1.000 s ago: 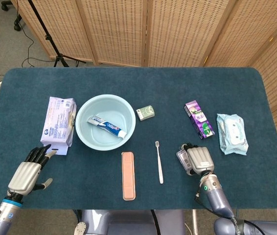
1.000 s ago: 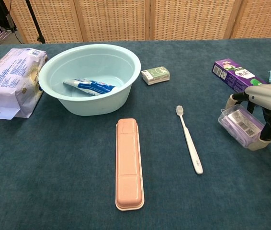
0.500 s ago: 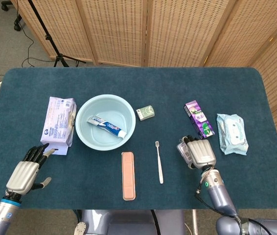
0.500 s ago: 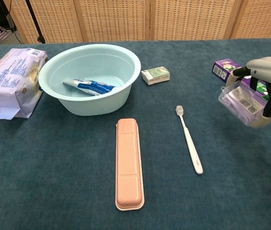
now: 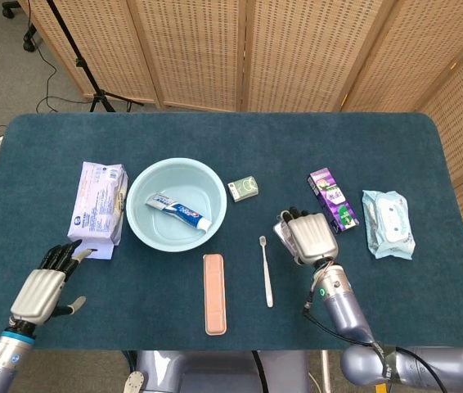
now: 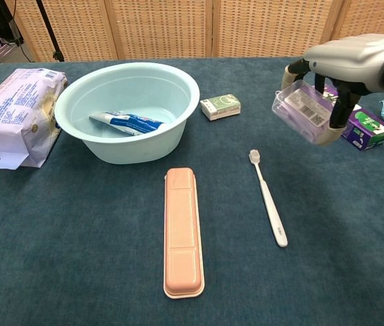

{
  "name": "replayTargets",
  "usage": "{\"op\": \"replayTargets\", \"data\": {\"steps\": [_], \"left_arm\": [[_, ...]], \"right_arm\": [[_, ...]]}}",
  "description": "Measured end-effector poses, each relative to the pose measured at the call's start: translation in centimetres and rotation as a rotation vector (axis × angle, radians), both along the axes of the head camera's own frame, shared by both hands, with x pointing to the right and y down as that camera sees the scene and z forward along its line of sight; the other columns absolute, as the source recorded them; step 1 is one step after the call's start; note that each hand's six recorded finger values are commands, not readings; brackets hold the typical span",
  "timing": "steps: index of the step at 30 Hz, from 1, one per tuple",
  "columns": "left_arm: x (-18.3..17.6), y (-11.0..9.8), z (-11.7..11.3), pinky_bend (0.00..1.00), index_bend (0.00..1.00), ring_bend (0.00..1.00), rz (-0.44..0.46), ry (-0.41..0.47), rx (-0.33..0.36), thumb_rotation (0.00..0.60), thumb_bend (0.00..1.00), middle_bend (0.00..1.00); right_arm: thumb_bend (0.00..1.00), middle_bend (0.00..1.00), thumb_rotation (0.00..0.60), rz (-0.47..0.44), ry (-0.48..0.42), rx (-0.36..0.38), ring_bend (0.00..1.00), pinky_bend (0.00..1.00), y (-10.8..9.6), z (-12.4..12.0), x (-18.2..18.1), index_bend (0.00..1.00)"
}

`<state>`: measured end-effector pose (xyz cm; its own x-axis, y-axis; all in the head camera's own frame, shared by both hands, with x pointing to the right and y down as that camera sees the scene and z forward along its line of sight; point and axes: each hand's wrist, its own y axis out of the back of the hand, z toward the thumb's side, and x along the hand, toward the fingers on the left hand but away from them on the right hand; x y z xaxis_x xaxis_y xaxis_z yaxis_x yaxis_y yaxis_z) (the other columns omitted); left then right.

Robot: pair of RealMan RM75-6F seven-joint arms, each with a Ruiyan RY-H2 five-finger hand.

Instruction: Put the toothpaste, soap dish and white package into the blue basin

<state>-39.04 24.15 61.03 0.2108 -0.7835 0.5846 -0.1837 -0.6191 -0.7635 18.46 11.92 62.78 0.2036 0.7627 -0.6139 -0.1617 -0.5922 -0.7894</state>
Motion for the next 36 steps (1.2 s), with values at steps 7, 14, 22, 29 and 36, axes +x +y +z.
{"op": "replayTargets", "data": {"steps": [7, 14, 22, 29, 36], "left_arm": [[-0.2, -0.1, 0.1, 0.03, 0.16, 0.00, -0.007, 0.000, 0.001, 0.600, 0.25, 0.00], [-0.6, -0.4, 0.3, 0.03, 0.16, 0.00, -0.024, 0.003, -0.007, 0.600, 0.25, 0.00], [-1.0, -0.6, 0.7, 0.03, 0.16, 0.00, -0.044, 0.000, -0.020, 0.600, 0.25, 0.00], [-1.5, -0.8, 1.0, 0.03, 0.16, 0.00, -0.057, -0.010, -0.031, 0.600, 0.25, 0.00], [-2.3, -1.1, 1.5, 0.03, 0.16, 0.00, -0.085, -0.009, -0.056, 0.600, 0.25, 0.00]], "right_arm": [[0.18, 0.39, 0.600, -0.039, -0.001, 0.004, 0.37, 0.49, -0.9, 0.3, -2.9, 0.64], [0.18, 0.39, 0.600, -0.067, -0.006, 0.030, 0.37, 0.49, -2.6, 0.5, -5.7, 0.64], [0.18, 0.39, 0.600, -0.114, -0.020, 0.056, 0.37, 0.49, -4.4, 0.4, -9.7, 0.64], [0.18, 0.40, 0.600, -0.153, -0.041, 0.072, 0.38, 0.49, -5.7, 0.4, -14.1, 0.64], [0.18, 0.40, 0.600, -0.217, -0.076, 0.055, 0.37, 0.49, -5.3, 0.9, -19.0, 0.64]]}}
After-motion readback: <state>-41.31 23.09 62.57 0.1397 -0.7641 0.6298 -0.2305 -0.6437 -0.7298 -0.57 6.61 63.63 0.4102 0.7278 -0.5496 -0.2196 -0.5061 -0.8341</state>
